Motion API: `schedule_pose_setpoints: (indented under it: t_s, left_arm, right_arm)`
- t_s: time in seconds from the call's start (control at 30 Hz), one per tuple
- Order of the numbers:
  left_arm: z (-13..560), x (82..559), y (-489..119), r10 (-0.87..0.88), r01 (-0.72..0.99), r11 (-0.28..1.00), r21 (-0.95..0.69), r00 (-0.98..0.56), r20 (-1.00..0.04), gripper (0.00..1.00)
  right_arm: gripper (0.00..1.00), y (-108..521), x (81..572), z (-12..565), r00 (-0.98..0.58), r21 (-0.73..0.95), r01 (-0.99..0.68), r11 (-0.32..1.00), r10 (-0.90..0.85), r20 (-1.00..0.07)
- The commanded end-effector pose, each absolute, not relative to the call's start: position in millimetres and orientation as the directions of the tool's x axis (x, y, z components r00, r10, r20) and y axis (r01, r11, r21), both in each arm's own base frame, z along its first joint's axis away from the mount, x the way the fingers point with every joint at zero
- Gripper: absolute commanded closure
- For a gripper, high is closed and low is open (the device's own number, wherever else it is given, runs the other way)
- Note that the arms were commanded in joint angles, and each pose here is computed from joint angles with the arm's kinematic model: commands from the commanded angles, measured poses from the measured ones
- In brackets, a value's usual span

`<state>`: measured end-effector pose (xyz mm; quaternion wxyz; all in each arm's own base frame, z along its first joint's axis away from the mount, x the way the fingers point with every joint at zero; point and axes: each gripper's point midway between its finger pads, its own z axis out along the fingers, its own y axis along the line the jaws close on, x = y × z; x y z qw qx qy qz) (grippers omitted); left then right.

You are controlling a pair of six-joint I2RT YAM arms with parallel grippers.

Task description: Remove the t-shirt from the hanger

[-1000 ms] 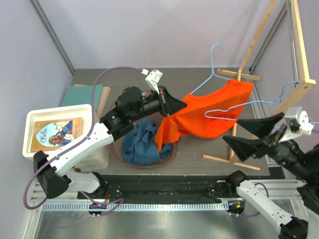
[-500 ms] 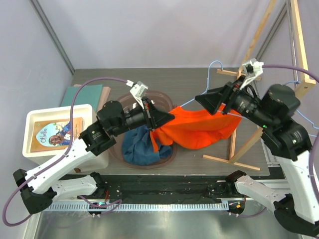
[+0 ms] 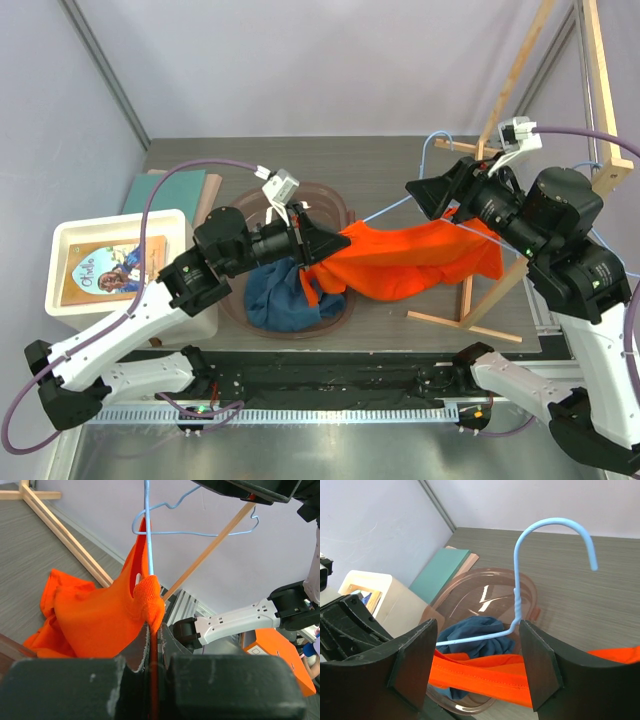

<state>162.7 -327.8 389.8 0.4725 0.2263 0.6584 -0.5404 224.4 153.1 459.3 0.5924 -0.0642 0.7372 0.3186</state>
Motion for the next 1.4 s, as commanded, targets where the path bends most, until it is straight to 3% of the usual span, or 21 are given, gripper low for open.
schedule_pose_setpoints:
  t_s: [0.0,0.53,0.87,0.9,0.93,1.0,1.1,1.37]
  left_arm:
    - [425.9,149.3,-321.5,-0.278,0.86,0.239,-0.452,-0.385,-0.88,1.0]
    - [433.4,137.3,-322.1,-0.274,0.882,0.197,-0.428,-0.369,-0.888,1.0]
    - [426.4,160.0,-321.9,-0.293,0.845,0.303,-0.441,-0.357,-0.887,0.99]
    - [422.2,164.3,-318.9,-0.294,0.827,0.334,-0.453,-0.365,-0.883,0.96]
    - [421.1,166.4,-317.4,-0.299,0.819,0.347,-0.456,-0.365,-0.882,0.81]
    - [417.6,171.5,-311.4,-0.307,0.798,0.387,-0.463,-0.362,-0.88,0.61]
    - [413.1,171.2,-300.8,-0.304,0.785,0.42,-0.455,-0.351,-0.886,0.43]
    - [390.1,164.4,-277.3,-0.275,0.743,0.479,-0.468,-0.379,-0.884,0.37]
  right_arm:
    - [0.3,146.6,233.4,465.6,-0.229,0.354,-0.458,0.816,0.277,-0.933]
    - [0.43,147.4,245.8,452.8,-0.175,0.309,-0.463,0.831,0.255,-0.951]
    - [0.78,156.7,261.8,458.9,-0.127,0.343,-0.478,0.808,0.323,-0.938]
    - [0.86,157.5,263.3,459.9,-0.12,0.347,-0.48,0.806,0.332,-0.936]
    - [0.89,158.8,266.0,463.9,-0.102,0.357,-0.485,0.799,0.353,-0.93]
    - [0.99,159.5,268.4,468.4,-0.084,0.362,-0.488,0.794,0.371,-0.925]
    - [0.99,160.2,270.4,479.7,-0.022,0.351,-0.511,0.784,0.397,-0.918]
    - [0.99,165.5,262.7,500.8,0.092,0.255,-0.589,0.767,0.378,-0.921]
